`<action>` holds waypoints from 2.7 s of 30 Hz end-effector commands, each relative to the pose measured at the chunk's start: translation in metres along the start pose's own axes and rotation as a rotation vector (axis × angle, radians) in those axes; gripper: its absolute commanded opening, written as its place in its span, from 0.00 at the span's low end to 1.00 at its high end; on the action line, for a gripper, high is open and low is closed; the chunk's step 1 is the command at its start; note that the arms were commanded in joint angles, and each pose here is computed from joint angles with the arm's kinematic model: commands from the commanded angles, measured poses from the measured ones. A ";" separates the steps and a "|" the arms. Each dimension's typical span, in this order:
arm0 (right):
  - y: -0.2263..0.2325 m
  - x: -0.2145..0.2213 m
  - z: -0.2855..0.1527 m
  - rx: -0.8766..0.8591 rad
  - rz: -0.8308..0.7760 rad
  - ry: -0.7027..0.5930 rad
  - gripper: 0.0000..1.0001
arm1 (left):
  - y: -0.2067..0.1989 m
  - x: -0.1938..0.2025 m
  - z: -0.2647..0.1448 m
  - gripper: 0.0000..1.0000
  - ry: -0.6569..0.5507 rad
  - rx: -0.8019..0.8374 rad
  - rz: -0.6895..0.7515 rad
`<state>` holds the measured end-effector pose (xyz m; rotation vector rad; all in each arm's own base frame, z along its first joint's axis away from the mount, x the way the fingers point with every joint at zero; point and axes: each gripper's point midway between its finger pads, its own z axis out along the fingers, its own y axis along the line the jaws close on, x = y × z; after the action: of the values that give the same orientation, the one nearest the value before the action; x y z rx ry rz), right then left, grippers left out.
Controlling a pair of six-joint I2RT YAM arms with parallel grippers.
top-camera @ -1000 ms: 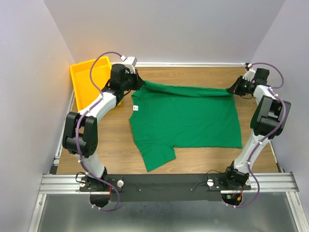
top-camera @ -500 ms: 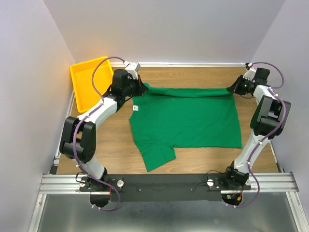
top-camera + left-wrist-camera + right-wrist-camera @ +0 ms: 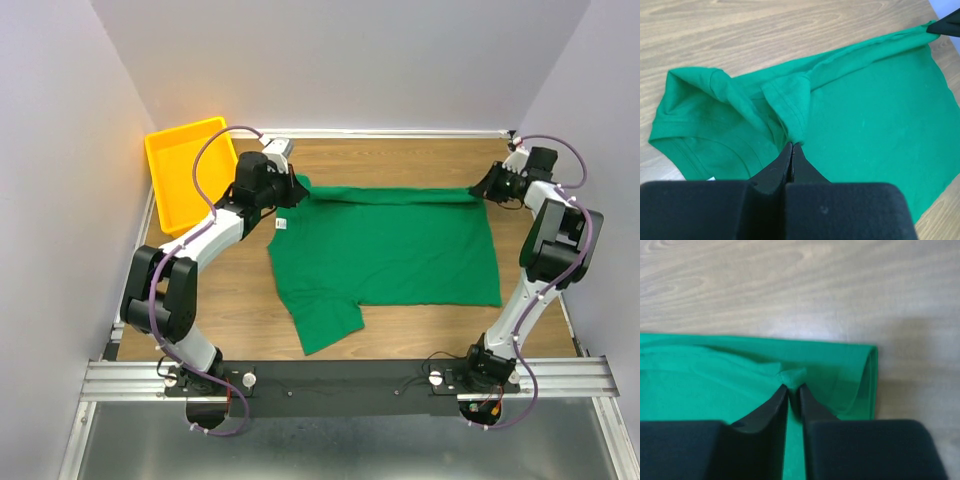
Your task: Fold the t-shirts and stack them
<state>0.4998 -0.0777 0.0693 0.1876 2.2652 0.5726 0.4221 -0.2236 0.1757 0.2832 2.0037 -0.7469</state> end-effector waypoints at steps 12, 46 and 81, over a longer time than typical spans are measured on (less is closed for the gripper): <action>-0.026 0.028 -0.069 0.075 -0.062 -0.036 0.62 | -0.005 0.019 -0.009 0.00 0.016 0.014 0.026; -0.030 0.002 0.018 -0.040 0.155 0.055 0.51 | -0.012 0.029 -0.002 0.00 0.029 0.059 0.004; -0.035 0.080 -0.065 0.138 -0.177 0.165 0.29 | -0.025 0.052 -0.019 0.00 0.079 0.133 0.031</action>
<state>0.4249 -0.0876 0.0644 0.0382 2.3473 0.5019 0.3825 -0.2311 0.1395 0.3552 2.0583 -0.8239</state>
